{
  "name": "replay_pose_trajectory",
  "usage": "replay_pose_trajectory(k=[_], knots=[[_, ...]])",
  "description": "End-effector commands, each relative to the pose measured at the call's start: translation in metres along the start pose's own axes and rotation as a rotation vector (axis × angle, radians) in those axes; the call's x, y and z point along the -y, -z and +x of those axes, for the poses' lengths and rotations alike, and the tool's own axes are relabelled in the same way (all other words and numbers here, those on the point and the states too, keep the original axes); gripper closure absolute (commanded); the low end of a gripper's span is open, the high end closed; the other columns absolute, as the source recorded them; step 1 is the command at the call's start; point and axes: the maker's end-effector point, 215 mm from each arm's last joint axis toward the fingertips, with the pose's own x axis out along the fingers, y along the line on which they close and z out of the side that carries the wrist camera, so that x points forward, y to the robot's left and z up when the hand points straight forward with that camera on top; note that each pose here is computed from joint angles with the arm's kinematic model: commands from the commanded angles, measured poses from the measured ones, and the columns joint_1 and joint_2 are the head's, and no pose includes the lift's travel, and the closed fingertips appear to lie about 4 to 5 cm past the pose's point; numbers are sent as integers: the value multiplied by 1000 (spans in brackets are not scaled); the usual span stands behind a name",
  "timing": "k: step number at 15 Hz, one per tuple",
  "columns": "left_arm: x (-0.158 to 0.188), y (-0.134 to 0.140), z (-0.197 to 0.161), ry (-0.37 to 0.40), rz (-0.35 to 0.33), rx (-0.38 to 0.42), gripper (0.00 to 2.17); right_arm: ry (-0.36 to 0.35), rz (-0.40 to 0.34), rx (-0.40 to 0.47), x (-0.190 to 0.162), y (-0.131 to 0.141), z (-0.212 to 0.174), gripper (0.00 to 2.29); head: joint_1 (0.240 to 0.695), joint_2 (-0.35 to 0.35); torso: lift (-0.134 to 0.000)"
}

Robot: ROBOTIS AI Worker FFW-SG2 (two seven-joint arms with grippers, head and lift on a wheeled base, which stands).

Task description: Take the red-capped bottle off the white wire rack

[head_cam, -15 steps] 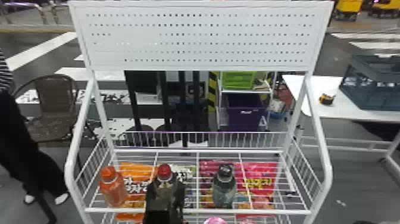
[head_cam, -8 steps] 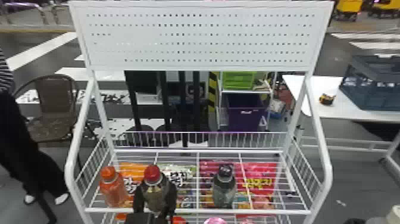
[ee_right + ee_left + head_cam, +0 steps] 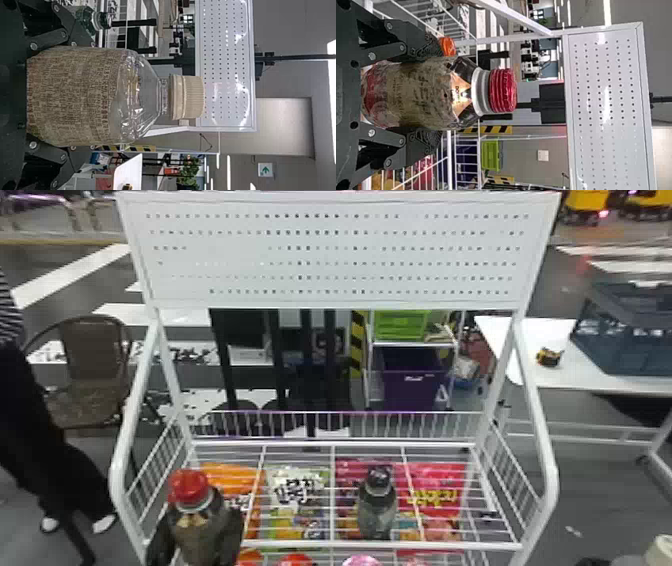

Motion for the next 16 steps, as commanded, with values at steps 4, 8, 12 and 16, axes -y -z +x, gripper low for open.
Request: replay_pose_trajectory(k=[4,8,12,16], knots=[[-39,-9,-15,-44,22,-9,1970,-1,1,6,-1,-3,-2,836,499,0,0],[-43,-14,-16,-52,20,-2,1970,-3,-3,13,-2,-7,-2,836,499,0,0],[-45,-17,-16,-58,18,5,1970,-3,-4,14,-2,-8,-2,836,499,0,0],[-48,-20,-17,-65,21,8,1970,-4,-3,13,-2,-7,-2,836,499,0,0]])
